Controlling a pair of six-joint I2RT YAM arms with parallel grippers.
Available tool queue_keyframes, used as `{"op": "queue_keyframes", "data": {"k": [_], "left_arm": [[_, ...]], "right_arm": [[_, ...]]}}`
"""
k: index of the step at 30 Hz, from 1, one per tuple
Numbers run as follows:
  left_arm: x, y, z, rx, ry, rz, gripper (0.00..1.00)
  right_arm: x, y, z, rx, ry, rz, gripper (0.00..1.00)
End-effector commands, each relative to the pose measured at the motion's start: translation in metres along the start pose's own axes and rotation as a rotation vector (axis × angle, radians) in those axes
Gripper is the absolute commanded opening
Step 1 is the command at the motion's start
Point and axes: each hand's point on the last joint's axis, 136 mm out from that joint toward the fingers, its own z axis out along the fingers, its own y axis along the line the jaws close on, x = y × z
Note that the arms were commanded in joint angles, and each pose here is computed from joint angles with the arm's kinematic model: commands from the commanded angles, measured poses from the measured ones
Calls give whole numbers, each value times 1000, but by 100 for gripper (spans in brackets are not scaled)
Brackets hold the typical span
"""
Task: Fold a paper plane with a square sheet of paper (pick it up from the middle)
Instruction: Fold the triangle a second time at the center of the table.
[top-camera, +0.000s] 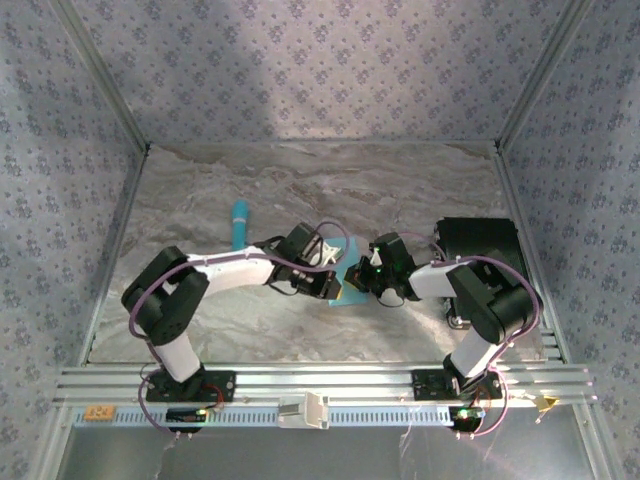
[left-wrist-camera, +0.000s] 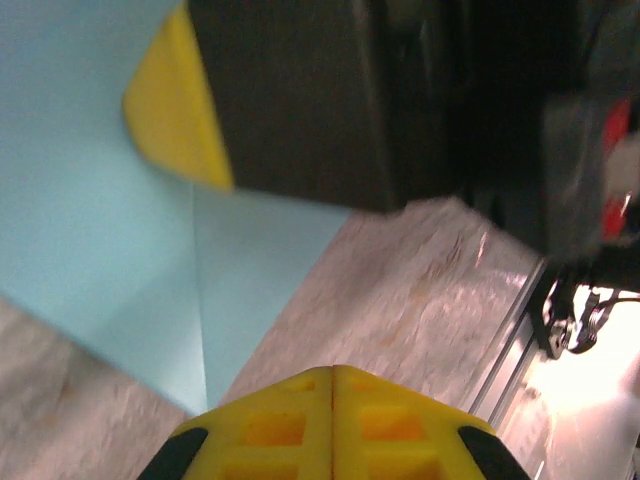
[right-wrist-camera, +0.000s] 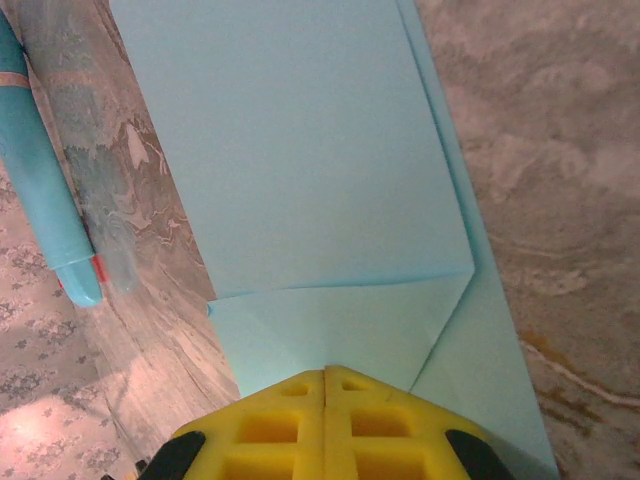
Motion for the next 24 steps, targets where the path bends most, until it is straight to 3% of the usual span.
{"op": "queue_keyframes", "data": {"k": [1, 7, 15, 24], "left_arm": [[-20, 3, 9, 6, -26, -21, 6], [-19, 28, 28, -67, 14, -63, 4], [31, 66, 36, -146, 93, -138, 1], [43, 65, 35, -118, 110, -110, 0]], "right_arm": [[6, -38, -2, 141, 4, 56, 2], [6, -36, -2, 133, 3, 56, 2], [3, -24, -5, 94, 5, 46, 3], [-3, 18, -17, 18, -8, -85, 5]]}}
